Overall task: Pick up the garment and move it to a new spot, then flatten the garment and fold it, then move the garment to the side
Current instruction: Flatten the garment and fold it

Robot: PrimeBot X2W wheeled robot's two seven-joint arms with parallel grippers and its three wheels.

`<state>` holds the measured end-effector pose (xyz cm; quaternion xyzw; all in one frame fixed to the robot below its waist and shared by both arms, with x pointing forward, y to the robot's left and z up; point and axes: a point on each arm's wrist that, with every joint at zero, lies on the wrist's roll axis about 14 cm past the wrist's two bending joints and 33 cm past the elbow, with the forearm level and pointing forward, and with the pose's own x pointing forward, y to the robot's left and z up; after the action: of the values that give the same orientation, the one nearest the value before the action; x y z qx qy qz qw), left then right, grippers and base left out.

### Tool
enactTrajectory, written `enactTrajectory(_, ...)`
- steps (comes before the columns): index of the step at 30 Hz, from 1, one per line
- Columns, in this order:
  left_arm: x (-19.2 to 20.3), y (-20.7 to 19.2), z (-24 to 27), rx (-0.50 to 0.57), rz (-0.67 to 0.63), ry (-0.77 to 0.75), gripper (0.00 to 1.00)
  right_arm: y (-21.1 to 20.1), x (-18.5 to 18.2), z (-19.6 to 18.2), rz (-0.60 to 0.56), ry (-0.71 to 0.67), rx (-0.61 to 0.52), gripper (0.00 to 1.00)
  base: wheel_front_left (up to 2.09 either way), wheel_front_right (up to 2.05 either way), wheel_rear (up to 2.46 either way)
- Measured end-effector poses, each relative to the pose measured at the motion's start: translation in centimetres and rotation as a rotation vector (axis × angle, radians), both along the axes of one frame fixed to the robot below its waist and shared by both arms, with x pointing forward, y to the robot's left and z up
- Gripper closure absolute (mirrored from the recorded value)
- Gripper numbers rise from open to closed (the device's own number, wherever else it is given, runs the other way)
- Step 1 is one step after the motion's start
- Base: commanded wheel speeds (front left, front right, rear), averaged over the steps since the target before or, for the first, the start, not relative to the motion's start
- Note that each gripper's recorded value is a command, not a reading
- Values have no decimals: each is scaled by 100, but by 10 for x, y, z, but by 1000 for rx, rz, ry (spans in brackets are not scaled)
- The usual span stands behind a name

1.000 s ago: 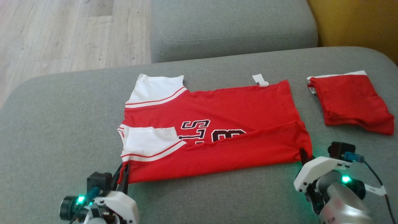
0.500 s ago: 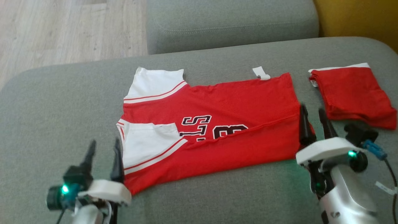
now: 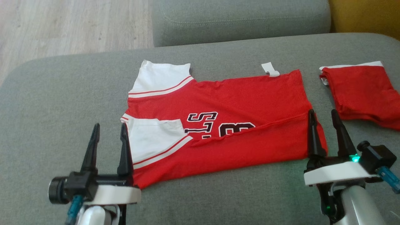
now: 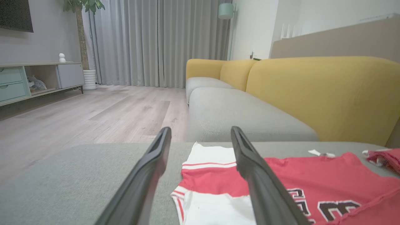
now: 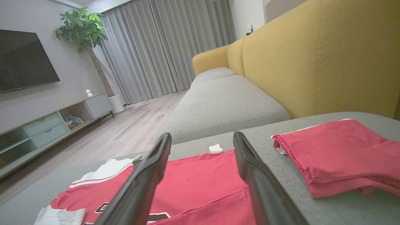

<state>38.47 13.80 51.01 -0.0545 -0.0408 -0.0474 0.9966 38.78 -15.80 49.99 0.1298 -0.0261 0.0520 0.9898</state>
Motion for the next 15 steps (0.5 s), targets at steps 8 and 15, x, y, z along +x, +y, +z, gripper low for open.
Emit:
enactTrajectory(8, 3, -1, -8, 16, -2, 20, 0, 0, 3, -3, 1, 7, 2, 0, 0, 0, 0)
enactTrajectory(15, 44, -9, -17, 92, -98, 40, 0, 2, 18, -8, 5, 16, 15, 0, 0, 0, 0)
